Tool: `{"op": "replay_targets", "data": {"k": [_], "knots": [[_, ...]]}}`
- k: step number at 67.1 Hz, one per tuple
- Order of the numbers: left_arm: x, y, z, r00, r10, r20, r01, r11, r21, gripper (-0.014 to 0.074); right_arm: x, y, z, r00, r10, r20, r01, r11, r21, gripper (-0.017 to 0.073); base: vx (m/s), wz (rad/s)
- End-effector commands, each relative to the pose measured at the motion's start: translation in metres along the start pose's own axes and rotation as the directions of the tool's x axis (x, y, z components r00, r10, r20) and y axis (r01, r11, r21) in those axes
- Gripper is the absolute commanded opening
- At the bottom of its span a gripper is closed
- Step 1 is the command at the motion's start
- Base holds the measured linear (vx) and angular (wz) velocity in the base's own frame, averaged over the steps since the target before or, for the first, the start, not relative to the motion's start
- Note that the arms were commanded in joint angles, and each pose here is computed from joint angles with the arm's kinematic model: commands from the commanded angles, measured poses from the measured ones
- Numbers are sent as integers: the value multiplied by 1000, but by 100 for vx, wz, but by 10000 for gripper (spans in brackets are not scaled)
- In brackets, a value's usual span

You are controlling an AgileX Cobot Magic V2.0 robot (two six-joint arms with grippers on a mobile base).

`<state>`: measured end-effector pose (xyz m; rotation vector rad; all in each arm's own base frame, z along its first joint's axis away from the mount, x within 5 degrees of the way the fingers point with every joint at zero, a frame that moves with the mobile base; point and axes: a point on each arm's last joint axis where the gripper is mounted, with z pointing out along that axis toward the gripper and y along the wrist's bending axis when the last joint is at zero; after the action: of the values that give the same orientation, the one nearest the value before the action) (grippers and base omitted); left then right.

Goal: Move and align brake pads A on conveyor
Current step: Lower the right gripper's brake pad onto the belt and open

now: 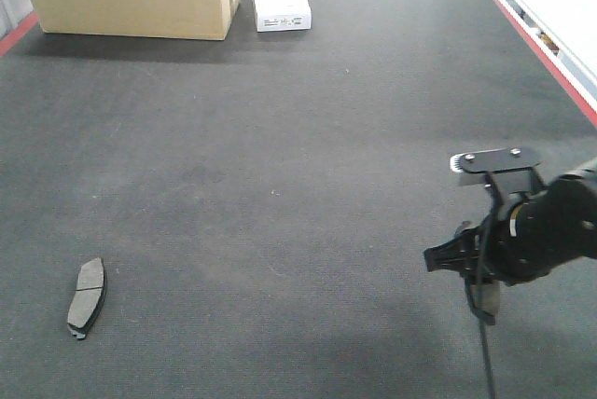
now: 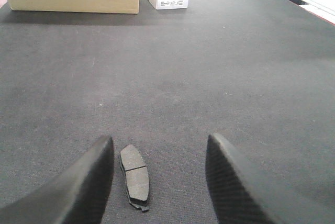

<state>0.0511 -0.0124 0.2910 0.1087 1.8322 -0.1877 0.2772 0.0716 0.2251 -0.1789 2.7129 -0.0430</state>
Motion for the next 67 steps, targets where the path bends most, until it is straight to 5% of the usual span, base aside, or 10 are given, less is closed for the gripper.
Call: {"op": "replay_targets", "data": {"k": [1, 24, 41, 67], "knots": [[-13, -1, -2, 996, -12, 84, 11, 1000, 8, 372, -18, 2, -2, 998, -5, 65, 5, 1000, -9, -4, 0, 0], [-13, -1, -2, 996, -12, 84, 11, 1000, 8, 372, -23, -6, 38, 998, 37, -51, -39, 999, -31, 4, 0, 0], [-13, -1, -2, 996, -12, 84, 11, 1000, 8, 372, -27, -7, 52, 998, -19, -68, 17, 999, -40, 43, 0, 0], [-13, -1, -2, 996, -12, 84, 11, 1000, 8, 372, -43, -6, 53, 996, -7, -90, 4, 999, -35, 388, 0, 0]]}}
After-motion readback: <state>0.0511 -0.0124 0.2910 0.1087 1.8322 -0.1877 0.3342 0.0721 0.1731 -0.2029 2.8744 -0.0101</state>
